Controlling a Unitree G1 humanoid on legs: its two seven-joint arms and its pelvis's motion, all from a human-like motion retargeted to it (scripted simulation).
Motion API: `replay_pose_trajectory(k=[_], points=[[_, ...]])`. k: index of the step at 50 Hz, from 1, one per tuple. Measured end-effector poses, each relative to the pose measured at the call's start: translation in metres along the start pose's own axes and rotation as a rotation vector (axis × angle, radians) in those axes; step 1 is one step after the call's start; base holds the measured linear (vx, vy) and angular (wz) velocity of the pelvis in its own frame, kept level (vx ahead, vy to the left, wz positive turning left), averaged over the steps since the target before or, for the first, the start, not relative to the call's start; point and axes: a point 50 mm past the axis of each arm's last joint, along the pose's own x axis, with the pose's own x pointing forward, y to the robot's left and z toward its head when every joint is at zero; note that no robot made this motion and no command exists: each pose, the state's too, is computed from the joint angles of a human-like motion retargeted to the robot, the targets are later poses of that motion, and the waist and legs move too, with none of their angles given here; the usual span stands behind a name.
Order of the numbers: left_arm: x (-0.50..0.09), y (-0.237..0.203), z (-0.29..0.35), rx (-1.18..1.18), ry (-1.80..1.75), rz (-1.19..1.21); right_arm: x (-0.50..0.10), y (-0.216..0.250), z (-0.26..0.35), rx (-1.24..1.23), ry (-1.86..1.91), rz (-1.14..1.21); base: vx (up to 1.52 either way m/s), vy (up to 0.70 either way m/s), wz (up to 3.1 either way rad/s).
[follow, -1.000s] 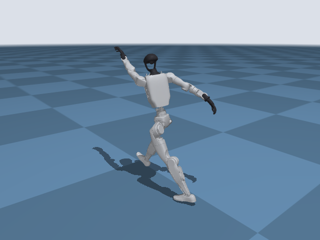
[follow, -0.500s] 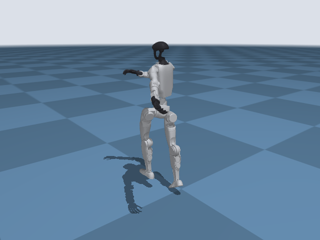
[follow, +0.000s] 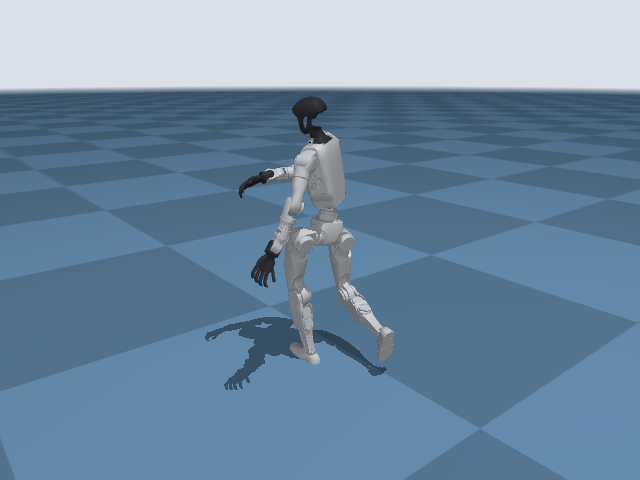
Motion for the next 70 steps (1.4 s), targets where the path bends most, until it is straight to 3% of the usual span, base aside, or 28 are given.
replay_pose_trajectory(k=[4,8,13,18,23,26,30,32,35,37,42,46,52,57,58,60,62,67,70], points=[[-0.045,0.169,-0.068,0.115,0.249,0.455,-0.104,0.077,-0.122,0.242,0.539,-0.077,1.12,0.06,0.69],[-0.118,0.256,-0.132,0.05,0.481,0.767,-0.287,0.17,-0.18,0.562,1.215,-0.128,1.11,-0.04,1.5],[-0.209,0.319,-0.156,-0.169,0.424,1.116,-0.516,0.234,-0.11,0.836,1.892,0.08,1.11,-0.26,1.47],[-0.353,0.344,-0.23,-0.301,0.562,1.558,-0.64,0.232,0.013,1.106,2.402,-0.129,1.06,-0.34,0.45],[-0.515,0.288,-0.31,-0.353,1.119,1.905,-0.679,0.234,0.127,1.054,2.899,-0.362,0.91,-0.34,0.78],[-0.542,0.269,-0.319,-0.481,1.167,2.014,-0.666,0.259,0.168,1.108,3.106,-0.652,1.0,-0.45,0.86],[-0.484,0.296,-0.296,-0.671,0.842,2.026,-0.626,0.304,0.158,1.359,3.045,-1.152,1.16,-0.64,0.73],[-0.432,0.316,-0.265,-0.642,0.666,1.932,-0.604,0.323,0.127,1.555,2.845,-1.229,1.17,-0.73,0.46],[-0.353,0.331,-0.206,-0.421,0.486,1.745,-0.57,0.332,0.057,1.712,2.537,-1.131,0.7,-0.78,2.17],[-0.338,0.345,-0.149,-0.079,0.324,1.786,-0.536,0.322,-0.012,1.677,2.292,-0.928,-0.92,-0.9,10.03],[-0.158,0.286,-0.059,0.425,0.086,1.202,-0.434,0.199,-0.181,0.944,1.888,-0.343,0.44,-0.69,1.32],[-0.056,0.179,-0.029,0.575,0.016,0.728,-0.361,0.068,-0.237,0.412,1.654,-0.225,0.45,-0.68,1.39],[0.006,0.003,-0.063,-0.073,-0.037,0.203,-0.336,-0.134,-0.218,0.05,1.519,-0.645,0.39,-0.71,0.39],[0.001,-0.087,-0.117,-0.398,0.105,0.031,-0.337,-0.258,-0.148,-0.008,1.207,-1.184,0.54,-0.72,0.45],[-0.003,-0.101,-0.127,-0.453,0.145,0.015,-0.336,-0.275,-0.133,-0.031,1.125,-1.268,0.73,-0.52,-4.13],[-0.014,-0.158,-0.129,-0.495,0.304,-0.249,-0.317,-0.297,-0.109,-0.085,0.978,-1.343,1.02,-0.03,-11.77],[-0.021,-0.18,-0.112,-0.63,0.372,-0.319,-0.318,-0.32,-0.069,-0.191,0.785,-1.445,0.88,0.09,-3.55],[-0.051,-0.246,-0.019,-0.865,0.219,-0.61,-0.259,-0.325,0.002,-0.36,0.316,-1.329,0.75,0.11,0.67],[-0.067,-0.245,0.054,-0.809,-0.041,-0.754,-0.227,-0.297,0.029,-0.398,0.075,-1.17,0.61,0.22,1.33]])
